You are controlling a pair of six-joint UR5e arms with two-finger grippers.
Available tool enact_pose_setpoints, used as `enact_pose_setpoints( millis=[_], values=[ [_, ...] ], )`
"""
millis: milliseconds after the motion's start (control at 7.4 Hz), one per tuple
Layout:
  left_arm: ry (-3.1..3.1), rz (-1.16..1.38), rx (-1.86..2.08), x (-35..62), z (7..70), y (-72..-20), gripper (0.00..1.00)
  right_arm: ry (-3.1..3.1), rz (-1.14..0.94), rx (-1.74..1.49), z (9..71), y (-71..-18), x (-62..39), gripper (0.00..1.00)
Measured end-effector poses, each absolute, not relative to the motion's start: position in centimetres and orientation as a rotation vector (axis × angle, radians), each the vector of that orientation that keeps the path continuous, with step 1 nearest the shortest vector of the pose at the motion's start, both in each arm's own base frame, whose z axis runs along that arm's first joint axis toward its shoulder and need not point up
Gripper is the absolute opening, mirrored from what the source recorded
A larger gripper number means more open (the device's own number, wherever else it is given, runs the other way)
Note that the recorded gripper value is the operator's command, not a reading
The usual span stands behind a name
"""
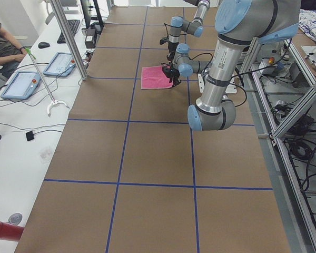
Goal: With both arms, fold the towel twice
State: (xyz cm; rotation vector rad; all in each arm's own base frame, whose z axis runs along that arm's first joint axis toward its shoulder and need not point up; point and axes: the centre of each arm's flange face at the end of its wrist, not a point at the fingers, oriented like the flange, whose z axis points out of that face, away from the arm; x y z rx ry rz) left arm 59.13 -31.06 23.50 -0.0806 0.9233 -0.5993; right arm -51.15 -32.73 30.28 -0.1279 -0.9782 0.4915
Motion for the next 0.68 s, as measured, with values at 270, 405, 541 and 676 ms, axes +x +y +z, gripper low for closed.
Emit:
enact_pose_setpoints(
  millis=[270,405,541,676],
  values=[
    [0.924,-0.599,-0.08,58.98,23.49,-31.1,0.49,-0.978,0.491,-0.128,30.27,-32.72,-51.13,0.0],
    [0.924,-0.599,-0.08,58.89,23.55,-31.09,0.49,-0.978,0.492,-0.128,30.29,-32.72,-51.12,0.0],
    [0.923,-0.6,-0.08,58.83,23.62,-31.09,0.49,-0.978,0.492,-0.128,30.3,-32.72,-51.12,0.0],
    [0.922,-0.601,-0.08,58.81,23.68,-31.08,0.49,-0.978,0.492,-0.128,30.3,-32.72,-51.12,0.0]
  ],
)
